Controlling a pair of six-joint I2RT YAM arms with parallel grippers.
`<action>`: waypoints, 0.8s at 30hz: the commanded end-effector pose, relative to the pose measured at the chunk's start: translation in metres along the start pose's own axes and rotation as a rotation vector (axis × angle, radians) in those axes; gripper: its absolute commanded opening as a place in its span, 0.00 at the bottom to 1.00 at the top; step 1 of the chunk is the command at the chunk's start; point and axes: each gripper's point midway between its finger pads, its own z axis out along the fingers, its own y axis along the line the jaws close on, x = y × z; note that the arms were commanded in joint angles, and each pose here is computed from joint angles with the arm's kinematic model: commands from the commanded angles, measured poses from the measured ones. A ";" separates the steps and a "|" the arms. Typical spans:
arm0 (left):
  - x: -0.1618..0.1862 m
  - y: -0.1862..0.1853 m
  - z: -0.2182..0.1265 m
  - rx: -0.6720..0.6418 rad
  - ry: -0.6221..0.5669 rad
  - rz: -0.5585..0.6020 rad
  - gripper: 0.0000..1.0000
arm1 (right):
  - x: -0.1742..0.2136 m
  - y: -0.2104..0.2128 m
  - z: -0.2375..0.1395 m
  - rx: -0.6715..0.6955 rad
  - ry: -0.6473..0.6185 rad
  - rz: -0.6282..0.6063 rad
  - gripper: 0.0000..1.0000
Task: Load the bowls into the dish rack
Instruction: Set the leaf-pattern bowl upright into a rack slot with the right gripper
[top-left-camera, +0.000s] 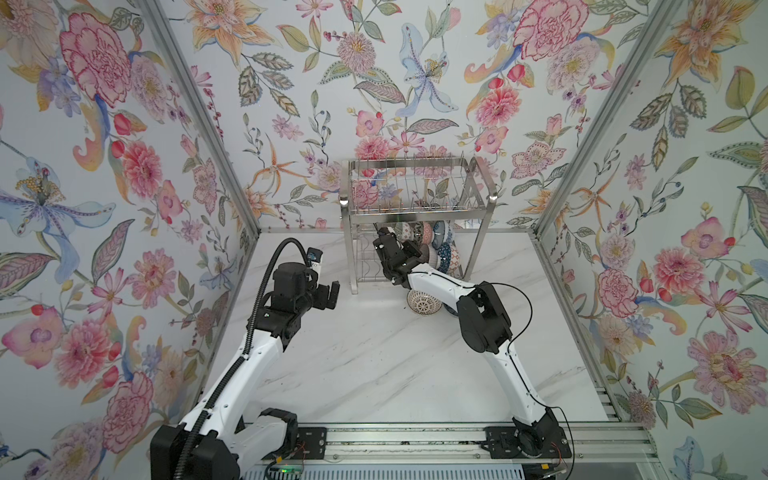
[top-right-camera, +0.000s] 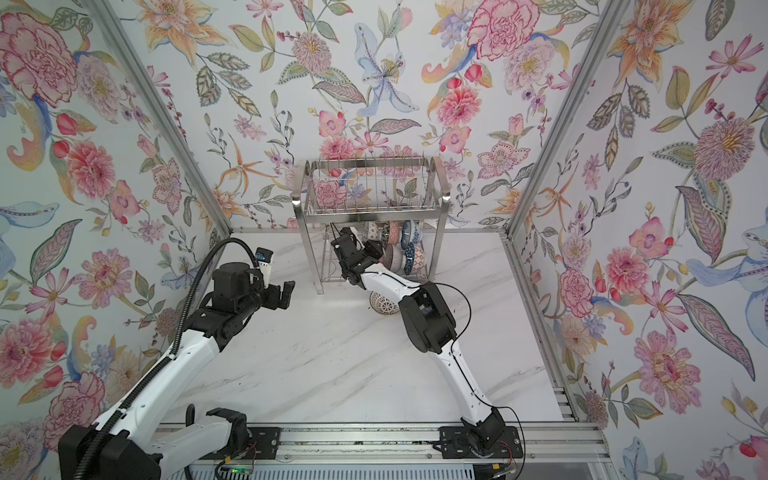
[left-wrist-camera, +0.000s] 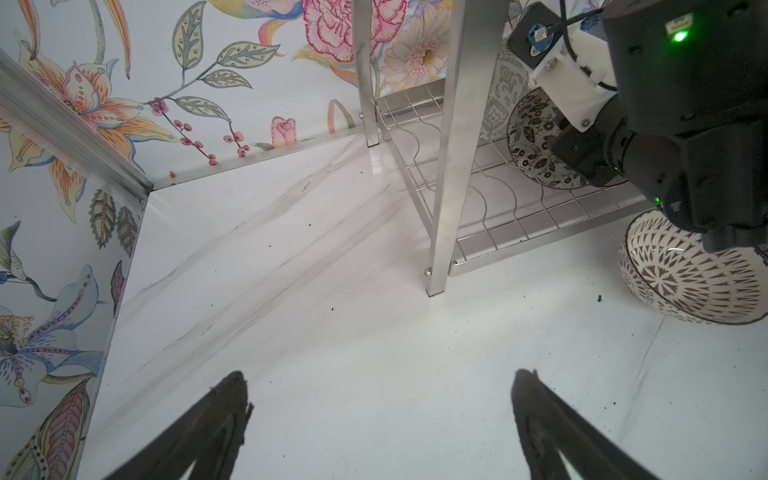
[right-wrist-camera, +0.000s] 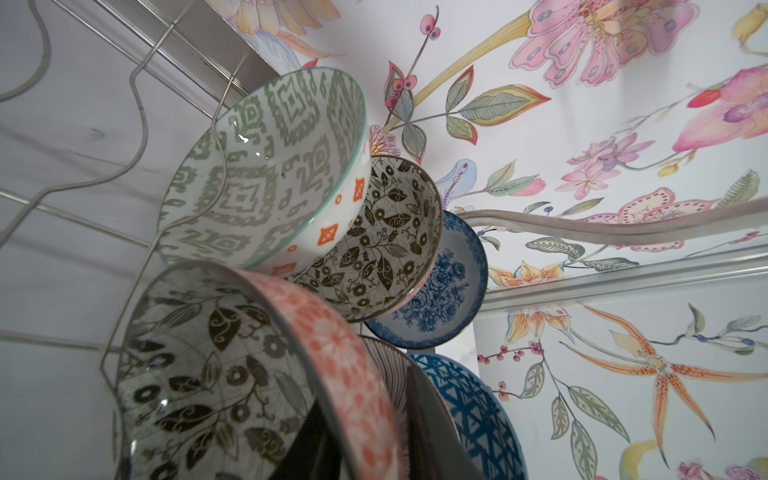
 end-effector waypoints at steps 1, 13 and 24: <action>-0.002 0.001 -0.004 0.010 -0.021 -0.010 0.99 | -0.004 -0.010 -0.003 -0.015 -0.008 0.059 0.30; -0.002 0.000 -0.004 0.013 -0.021 -0.012 0.99 | -0.020 -0.013 -0.018 -0.090 -0.062 0.112 0.41; -0.003 -0.002 -0.004 0.022 -0.025 -0.012 0.99 | -0.039 -0.018 -0.052 -0.210 -0.145 0.129 0.99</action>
